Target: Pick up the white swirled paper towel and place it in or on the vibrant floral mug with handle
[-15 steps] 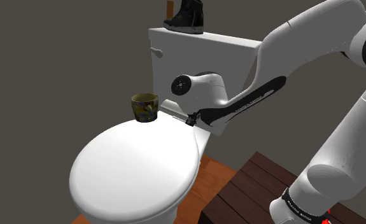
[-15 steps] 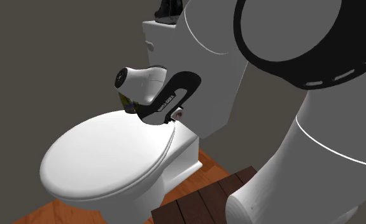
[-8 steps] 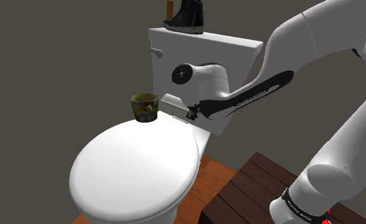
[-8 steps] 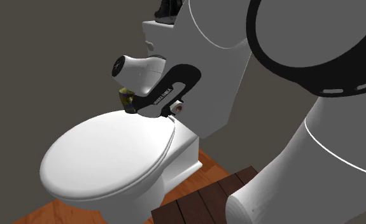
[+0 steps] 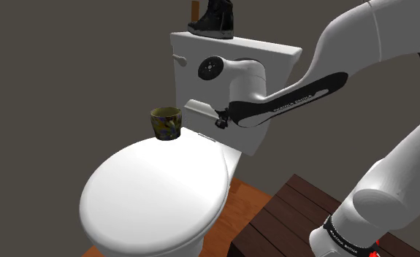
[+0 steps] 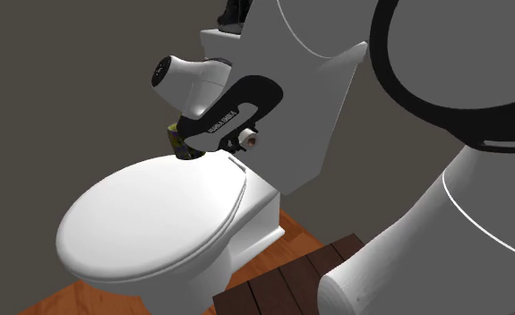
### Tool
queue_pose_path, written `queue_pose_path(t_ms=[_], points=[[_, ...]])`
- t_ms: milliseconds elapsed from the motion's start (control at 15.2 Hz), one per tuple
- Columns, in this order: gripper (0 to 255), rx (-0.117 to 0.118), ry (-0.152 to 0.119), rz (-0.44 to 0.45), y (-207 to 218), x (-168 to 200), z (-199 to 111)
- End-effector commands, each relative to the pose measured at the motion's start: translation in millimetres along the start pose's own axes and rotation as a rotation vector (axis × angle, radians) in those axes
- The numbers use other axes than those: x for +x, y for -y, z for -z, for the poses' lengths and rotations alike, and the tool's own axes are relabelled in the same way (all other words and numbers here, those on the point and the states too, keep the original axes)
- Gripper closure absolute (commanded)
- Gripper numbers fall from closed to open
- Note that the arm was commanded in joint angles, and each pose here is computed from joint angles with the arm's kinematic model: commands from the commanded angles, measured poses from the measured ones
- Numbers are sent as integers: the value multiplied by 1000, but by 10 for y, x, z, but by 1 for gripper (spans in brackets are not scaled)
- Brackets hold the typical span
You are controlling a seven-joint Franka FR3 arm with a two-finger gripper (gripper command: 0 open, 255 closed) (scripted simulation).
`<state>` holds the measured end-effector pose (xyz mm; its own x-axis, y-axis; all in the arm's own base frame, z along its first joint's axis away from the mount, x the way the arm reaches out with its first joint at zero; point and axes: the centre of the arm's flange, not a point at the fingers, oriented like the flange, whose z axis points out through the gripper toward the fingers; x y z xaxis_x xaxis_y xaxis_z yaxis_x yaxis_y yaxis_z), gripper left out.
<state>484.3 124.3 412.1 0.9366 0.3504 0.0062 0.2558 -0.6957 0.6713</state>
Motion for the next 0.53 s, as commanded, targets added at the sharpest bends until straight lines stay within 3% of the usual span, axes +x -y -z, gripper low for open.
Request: queue_pose_path(t_ms=[0, 462], points=[[255, 0, 0, 0, -69, 2, 79], [255, 0, 0, 0, -317, 4, 353]])
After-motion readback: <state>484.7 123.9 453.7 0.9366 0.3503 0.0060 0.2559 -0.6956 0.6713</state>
